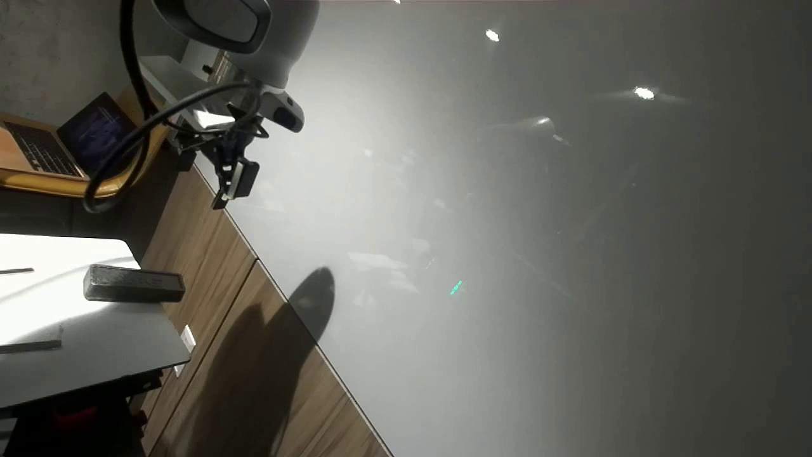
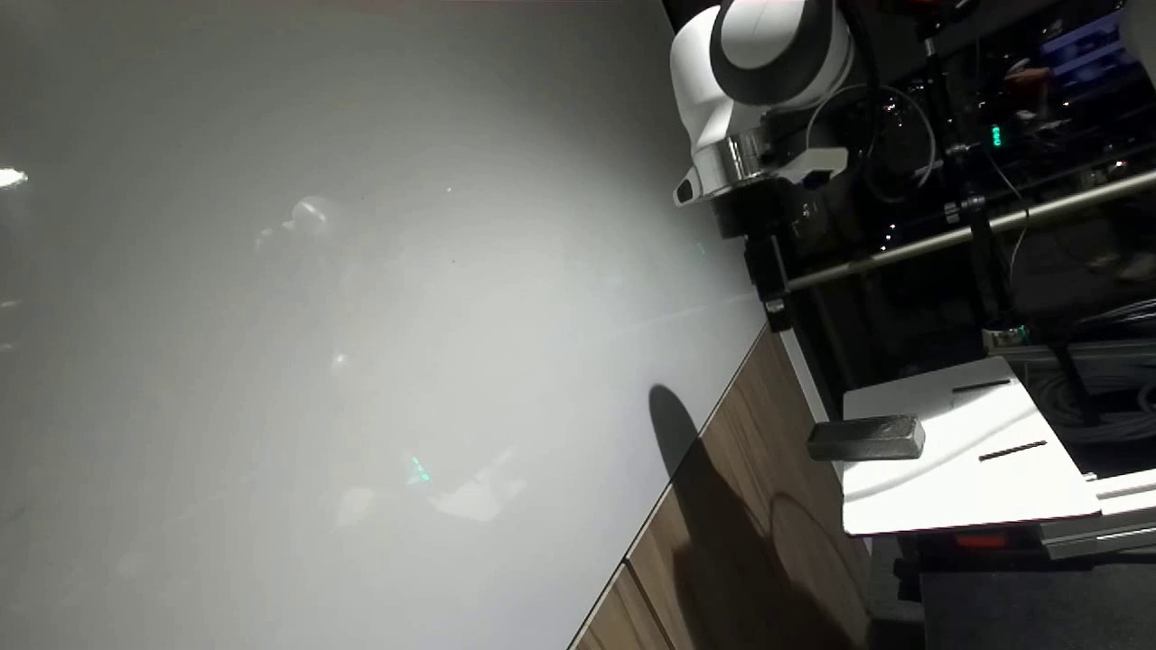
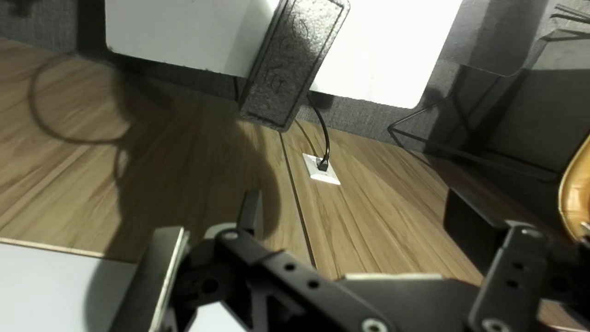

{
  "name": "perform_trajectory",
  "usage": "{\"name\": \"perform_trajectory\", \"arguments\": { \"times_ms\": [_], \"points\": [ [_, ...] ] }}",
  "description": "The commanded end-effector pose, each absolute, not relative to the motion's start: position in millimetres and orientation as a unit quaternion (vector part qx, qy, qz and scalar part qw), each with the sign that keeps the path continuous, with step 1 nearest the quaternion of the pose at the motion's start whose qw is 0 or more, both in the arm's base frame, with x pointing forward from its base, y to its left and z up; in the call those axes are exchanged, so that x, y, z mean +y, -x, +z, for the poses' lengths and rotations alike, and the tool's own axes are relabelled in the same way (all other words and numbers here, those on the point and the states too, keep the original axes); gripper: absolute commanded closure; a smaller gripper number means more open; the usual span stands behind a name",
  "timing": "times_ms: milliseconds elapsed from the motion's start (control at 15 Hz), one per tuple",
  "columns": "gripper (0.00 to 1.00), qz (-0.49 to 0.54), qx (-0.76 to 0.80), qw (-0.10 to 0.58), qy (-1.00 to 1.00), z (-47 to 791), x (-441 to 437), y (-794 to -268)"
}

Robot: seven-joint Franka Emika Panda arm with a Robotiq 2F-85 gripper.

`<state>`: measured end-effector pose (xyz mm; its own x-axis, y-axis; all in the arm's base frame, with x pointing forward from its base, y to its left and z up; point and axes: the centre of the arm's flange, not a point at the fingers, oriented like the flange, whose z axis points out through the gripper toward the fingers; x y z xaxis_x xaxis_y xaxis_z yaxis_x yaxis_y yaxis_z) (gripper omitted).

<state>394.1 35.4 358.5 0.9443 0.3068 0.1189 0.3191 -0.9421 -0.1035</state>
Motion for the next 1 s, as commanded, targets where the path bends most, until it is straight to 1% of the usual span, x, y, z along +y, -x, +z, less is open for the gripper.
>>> {"name": "perform_trajectory", "arguments": {
  "times_ms": [0, 200, 267, 933],
  "points": [
    [0.0, -0.051, -0.179, 0.085, 0.979, 404.3, 20.0, -380.0],
    [0.0, -0.047, -0.175, 0.098, 0.979, 420.5, 3.6, -363.0],
    [0.0, -0.046, -0.171, 0.086, 0.98, 404.1, 15.6, -377.7],
    [0.0, -0.042, -0.171, 0.088, 0.98, 401.9, 14.9, -376.2]
  ]
}}
